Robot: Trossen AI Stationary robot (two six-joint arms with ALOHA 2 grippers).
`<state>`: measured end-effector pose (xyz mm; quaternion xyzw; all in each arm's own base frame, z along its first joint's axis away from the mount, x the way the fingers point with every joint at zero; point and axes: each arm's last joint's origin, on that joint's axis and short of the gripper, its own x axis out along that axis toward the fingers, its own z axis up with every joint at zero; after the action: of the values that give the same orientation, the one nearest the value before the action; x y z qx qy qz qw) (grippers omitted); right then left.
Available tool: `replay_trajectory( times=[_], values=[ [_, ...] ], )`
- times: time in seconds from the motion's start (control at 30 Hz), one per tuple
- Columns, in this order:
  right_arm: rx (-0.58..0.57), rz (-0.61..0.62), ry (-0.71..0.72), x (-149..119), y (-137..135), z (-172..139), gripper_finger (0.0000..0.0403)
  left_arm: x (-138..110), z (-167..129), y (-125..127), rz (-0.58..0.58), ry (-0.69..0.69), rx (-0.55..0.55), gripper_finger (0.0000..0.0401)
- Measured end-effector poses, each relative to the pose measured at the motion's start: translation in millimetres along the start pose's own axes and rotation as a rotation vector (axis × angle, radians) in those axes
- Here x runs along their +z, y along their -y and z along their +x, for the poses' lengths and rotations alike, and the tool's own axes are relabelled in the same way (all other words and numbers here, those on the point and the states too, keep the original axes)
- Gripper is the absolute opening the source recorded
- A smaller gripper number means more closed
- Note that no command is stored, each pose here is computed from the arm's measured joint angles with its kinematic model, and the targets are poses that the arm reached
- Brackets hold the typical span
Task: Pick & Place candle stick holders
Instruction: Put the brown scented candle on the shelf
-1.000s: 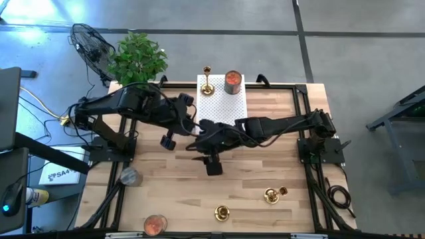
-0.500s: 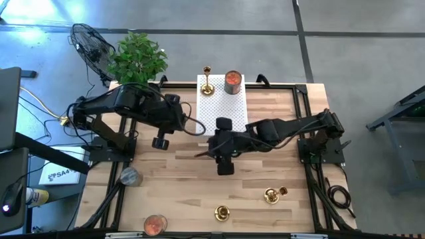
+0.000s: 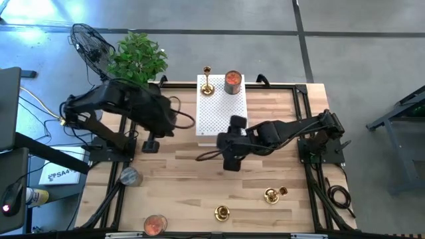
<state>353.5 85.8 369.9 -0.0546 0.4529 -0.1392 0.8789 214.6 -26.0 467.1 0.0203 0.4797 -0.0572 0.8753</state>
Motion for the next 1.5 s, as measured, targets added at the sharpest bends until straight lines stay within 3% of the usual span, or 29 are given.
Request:
replay_trajectory(
  times=[0.2,0.4,0.63,0.8,1.07,1.23,1.5],
  values=[
    [-0.102,0.049,-0.128,-14.8,6.8,-1.0,0.0208,-25.2,-39.9,-1.1,-0.036,0.116,0.051,0.0001],
    [-0.040,0.049,-0.145,-14.8,4.7,-0.8,0.0208,-52.8,-74.7,-1.7,-0.101,0.227,0.074,0.0001],
    [-0.006,0.044,-0.127,-12.2,3.1,-0.4,0.0208,-71.2,-93.9,-0.6,-0.177,0.291,0.026,0.0001],
    [-0.007,0.044,-0.126,-12.2,3.2,-0.4,0.0208,-81.6,-88.7,-0.9,-0.251,0.266,0.023,0.0001],
    [-0.006,0.043,-0.122,-11.7,3.0,-0.4,0.0208,-102.1,-48.3,-3.2,-0.291,0.103,0.093,0.0006],
    [-0.005,0.045,-0.119,-11.4,3.0,-0.3,0.0208,-107.9,-22.5,-4.8,-0.344,0.008,0.149,0.0056],
    [0.002,0.056,-0.097,-9.1,2.2,0.1,0.0208,-111.0,-5.1,-11.0,-0.446,-0.008,0.369,0.0198]
  ],
)
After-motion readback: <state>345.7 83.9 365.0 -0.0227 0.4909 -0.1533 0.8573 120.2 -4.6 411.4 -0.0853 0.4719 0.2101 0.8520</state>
